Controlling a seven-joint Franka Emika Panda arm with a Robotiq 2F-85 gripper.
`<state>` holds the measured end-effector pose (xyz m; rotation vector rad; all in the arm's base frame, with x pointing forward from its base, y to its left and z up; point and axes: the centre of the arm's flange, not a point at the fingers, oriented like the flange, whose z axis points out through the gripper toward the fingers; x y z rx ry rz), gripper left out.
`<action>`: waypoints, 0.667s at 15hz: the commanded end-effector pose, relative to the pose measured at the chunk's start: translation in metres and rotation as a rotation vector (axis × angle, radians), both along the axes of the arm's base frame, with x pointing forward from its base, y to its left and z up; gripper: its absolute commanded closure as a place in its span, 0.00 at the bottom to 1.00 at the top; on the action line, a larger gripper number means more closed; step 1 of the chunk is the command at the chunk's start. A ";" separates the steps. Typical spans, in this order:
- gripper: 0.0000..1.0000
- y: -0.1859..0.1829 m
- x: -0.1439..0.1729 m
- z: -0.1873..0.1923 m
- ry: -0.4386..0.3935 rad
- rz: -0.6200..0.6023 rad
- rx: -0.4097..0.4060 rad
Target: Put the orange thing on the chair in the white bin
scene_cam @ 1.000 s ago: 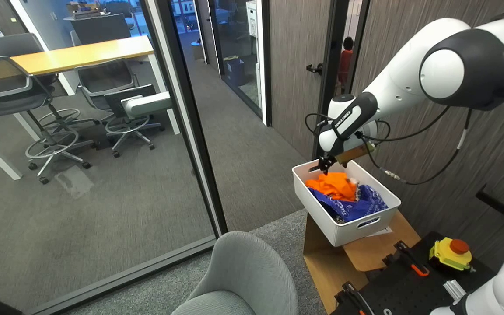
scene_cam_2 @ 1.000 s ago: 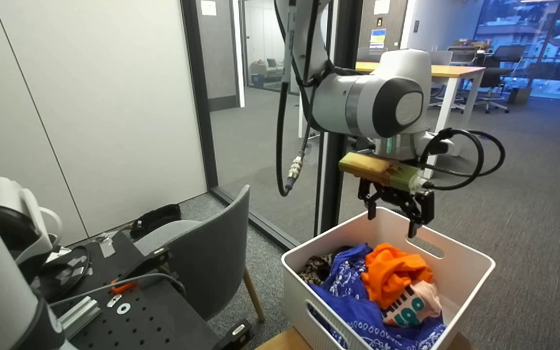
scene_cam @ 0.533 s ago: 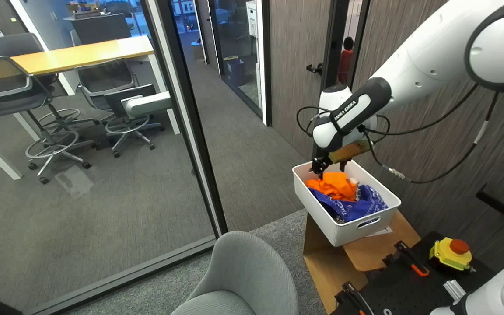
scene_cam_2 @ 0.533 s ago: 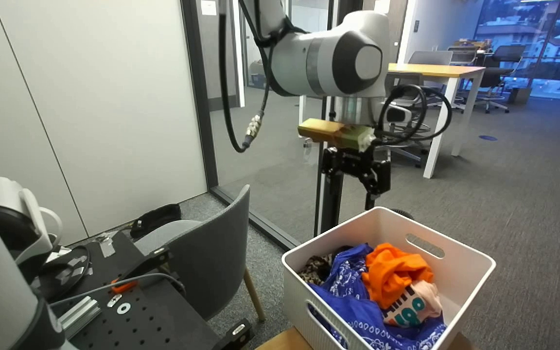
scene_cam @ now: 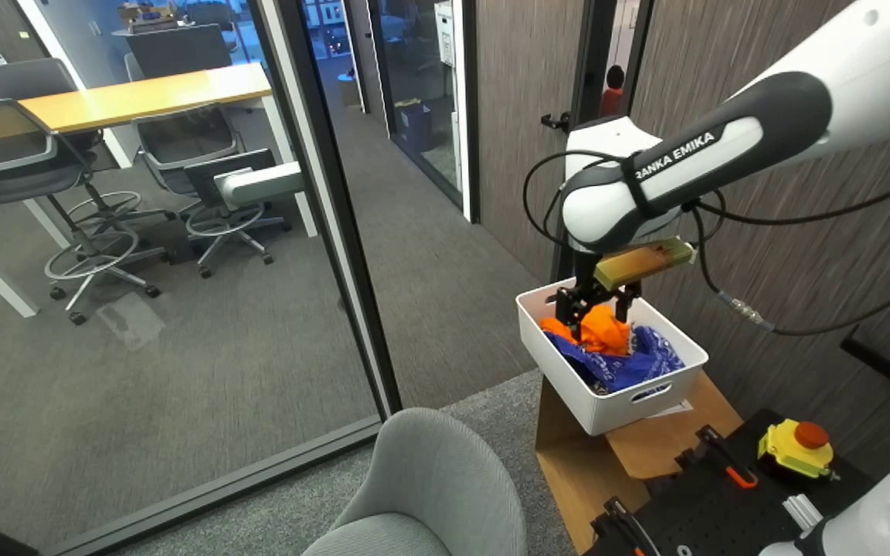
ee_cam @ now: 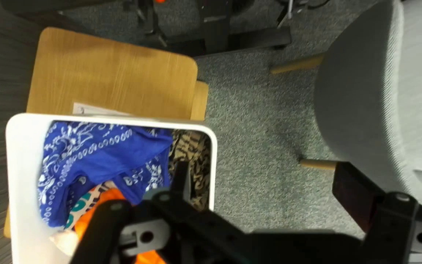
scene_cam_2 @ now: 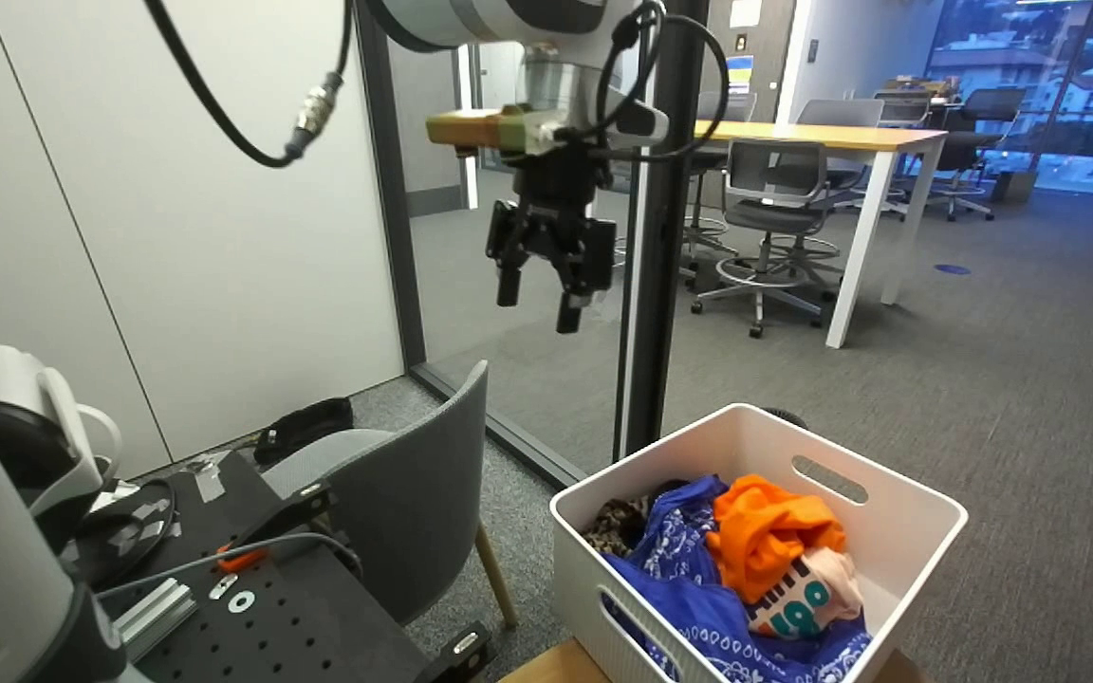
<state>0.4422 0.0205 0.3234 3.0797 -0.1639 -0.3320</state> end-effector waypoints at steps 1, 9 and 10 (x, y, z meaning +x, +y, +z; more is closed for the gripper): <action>0.00 0.031 -0.068 0.058 0.040 0.073 0.106; 0.00 0.027 -0.144 0.090 -0.073 0.199 0.100; 0.00 0.025 -0.149 0.090 -0.085 0.209 0.102</action>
